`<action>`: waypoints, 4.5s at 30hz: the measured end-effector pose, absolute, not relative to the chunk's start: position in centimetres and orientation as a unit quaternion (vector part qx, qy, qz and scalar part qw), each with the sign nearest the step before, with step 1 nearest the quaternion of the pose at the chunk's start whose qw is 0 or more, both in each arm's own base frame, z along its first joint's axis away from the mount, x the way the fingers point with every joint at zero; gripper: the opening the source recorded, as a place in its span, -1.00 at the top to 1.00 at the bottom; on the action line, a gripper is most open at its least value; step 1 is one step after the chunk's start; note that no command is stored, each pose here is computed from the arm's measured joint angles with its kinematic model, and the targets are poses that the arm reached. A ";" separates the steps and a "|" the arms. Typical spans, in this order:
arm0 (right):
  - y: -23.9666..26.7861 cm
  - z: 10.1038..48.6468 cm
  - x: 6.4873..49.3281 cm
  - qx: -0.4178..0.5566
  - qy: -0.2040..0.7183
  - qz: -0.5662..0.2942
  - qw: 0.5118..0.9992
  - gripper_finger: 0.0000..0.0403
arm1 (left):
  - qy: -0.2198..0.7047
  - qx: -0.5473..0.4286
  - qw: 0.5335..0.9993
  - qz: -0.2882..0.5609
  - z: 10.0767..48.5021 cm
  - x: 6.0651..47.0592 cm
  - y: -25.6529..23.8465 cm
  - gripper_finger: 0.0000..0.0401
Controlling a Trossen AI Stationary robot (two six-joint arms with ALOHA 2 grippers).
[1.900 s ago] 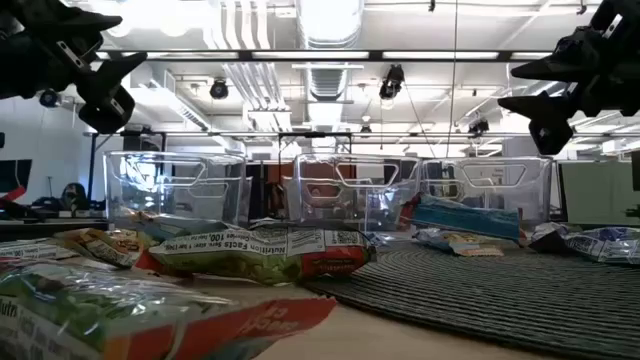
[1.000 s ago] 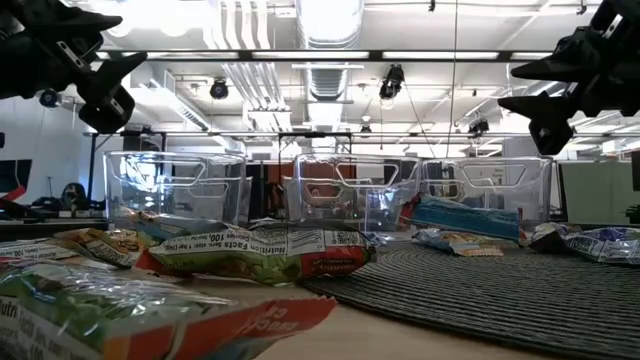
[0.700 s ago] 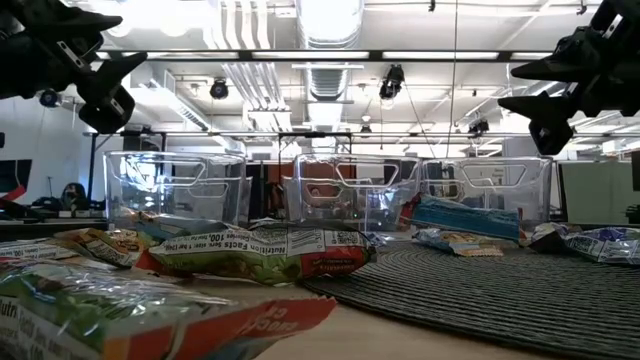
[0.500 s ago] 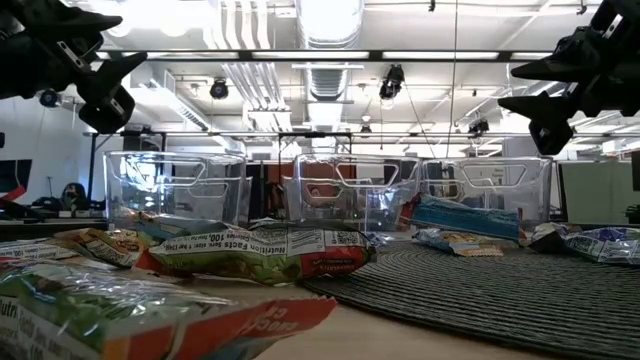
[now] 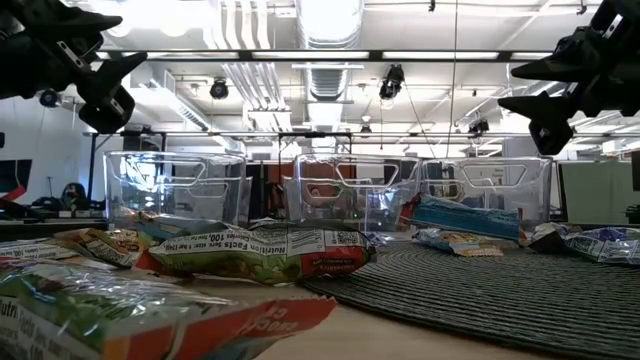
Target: Pick and place Granola Bars by type
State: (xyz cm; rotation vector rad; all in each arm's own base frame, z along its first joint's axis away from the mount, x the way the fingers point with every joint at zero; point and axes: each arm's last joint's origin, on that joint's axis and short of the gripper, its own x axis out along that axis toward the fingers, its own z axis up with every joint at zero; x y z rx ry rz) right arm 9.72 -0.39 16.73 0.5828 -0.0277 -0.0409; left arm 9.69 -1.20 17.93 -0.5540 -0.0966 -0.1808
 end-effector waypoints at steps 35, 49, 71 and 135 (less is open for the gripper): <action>-1.1 21.1 8.8 0.494 -0.275 -0.007 0.825 0.06 | -0.044 -0.273 0.957 -0.088 17.8 9.7 -1.2 0.12; 1.3 28.8 13.2 0.454 0.065 0.050 0.887 0.06 | -0.044 -0.273 0.957 -0.088 17.8 9.7 -1.2 0.12; 13.4 23.3 16.5 0.214 0.684 0.007 0.697 0.09 | -0.044 -0.273 0.957 -0.088 17.9 9.7 -1.2 0.12; 4.2 29.3 12.0 0.459 0.186 -0.361 0.790 0.66 | -0.036 -0.273 0.958 -0.086 17.7 9.7 -1.2 0.12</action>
